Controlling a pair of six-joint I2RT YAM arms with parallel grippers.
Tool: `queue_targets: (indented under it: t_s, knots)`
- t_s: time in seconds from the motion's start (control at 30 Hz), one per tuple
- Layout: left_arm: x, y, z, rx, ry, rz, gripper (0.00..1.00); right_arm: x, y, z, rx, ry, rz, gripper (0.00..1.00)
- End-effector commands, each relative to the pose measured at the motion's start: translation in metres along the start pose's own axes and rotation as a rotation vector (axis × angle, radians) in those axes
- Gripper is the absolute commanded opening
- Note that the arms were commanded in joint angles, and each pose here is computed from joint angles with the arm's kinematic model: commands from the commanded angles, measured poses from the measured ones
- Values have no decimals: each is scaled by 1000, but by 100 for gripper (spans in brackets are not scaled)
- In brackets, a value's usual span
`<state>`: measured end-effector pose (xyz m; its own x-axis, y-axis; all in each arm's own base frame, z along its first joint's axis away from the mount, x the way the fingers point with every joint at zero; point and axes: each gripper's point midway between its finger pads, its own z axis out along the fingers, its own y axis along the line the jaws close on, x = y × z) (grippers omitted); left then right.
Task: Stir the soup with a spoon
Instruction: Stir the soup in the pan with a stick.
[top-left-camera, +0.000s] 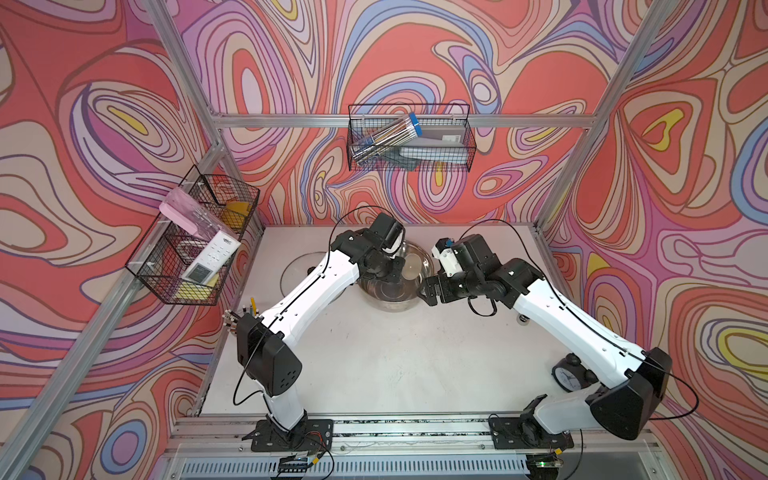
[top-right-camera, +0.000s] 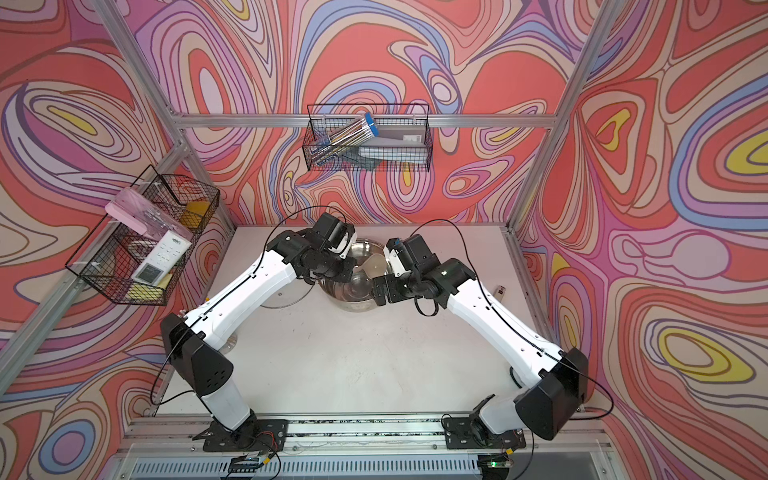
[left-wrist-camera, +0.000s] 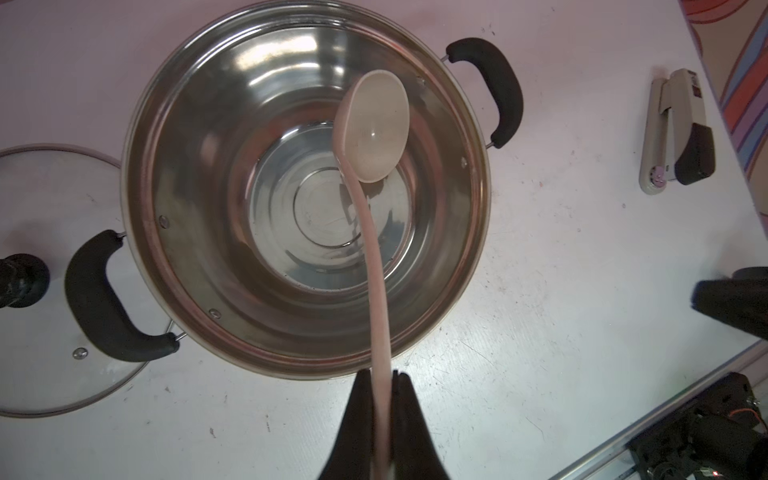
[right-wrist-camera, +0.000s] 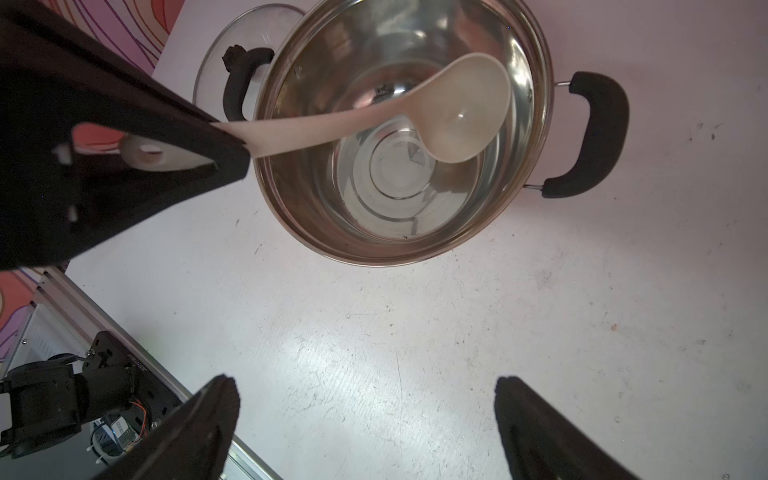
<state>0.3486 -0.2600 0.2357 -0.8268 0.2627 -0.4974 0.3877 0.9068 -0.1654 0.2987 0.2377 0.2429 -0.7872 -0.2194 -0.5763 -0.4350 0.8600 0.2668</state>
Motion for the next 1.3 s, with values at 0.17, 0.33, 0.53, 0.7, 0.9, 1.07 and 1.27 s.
queue_targets:
  t_s: [0.17,0.33,0.53,0.7,0.9,1.07,1.27]
  knots:
    - [38,-10,-21,66,57,-13,0,-7,7,-2,-21,-20,-11,98]
    - [56,6,-32,-11,111,-2,0,-9,12,3,-41,-18,-12,98]
    - [64,28,-44,-141,161,28,0,-9,15,8,-50,-14,-17,98]
    - [49,42,-48,-240,144,53,0,-8,16,8,-49,-14,-21,98]
    - [21,50,-44,-319,99,71,0,-7,13,5,-34,-12,-24,98]
    - [1,46,-32,-317,61,75,0,-5,11,2,-18,-13,-28,98]
    - [-14,15,-12,-160,53,65,0,0,8,0,-10,-6,-21,98]
